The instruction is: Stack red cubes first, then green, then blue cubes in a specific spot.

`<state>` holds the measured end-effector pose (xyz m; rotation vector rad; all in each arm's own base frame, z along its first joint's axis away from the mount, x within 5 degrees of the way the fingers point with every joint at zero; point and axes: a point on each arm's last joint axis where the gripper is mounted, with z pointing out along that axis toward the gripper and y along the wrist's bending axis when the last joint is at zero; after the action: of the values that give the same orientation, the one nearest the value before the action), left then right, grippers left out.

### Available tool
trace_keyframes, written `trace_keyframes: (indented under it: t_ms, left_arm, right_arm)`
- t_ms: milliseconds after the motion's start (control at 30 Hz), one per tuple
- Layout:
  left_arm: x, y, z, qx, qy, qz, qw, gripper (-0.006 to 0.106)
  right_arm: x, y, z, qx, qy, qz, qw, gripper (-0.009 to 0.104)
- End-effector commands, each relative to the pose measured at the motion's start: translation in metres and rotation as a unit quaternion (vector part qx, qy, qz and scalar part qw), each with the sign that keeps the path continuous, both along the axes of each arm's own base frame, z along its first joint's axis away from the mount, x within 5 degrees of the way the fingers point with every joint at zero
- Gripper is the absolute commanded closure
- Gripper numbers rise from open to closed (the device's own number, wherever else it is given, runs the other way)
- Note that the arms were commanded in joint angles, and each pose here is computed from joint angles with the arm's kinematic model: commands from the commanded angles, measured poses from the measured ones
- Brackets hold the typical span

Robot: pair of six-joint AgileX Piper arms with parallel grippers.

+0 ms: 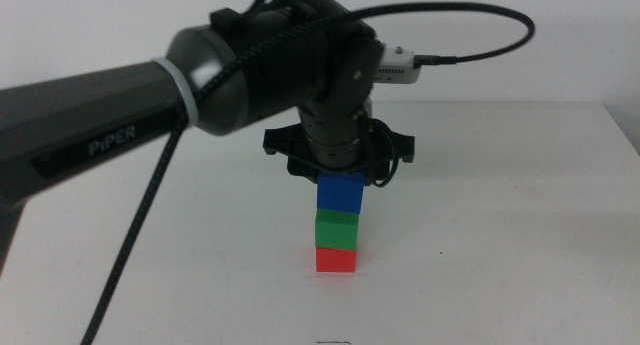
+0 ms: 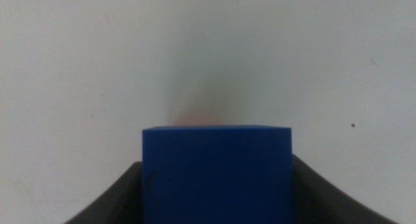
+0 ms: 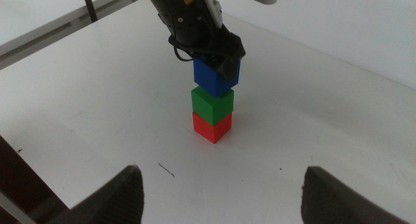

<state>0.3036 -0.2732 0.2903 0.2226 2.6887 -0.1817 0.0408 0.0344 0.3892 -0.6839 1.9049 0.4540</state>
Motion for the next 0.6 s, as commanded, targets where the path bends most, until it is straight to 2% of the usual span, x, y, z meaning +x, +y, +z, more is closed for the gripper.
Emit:
trace_keyframes:
  t_ms: [0,567]
  left_arm:
    - [-0.0066,-0.0002,0.0332,-0.03,-0.061,0.006,0.998,0.083]
    - [-0.0098,0.0009,0.0288,-0.008,-0.051,0.011,0.999,0.083]
  right_arm:
    - [0.0018,0.0002,0.0122,0.018,-0.04,-0.001,0.999,0.033]
    - [0.0018,0.0002,0.0122,0.018,-0.04,-0.001,0.999,0.033]
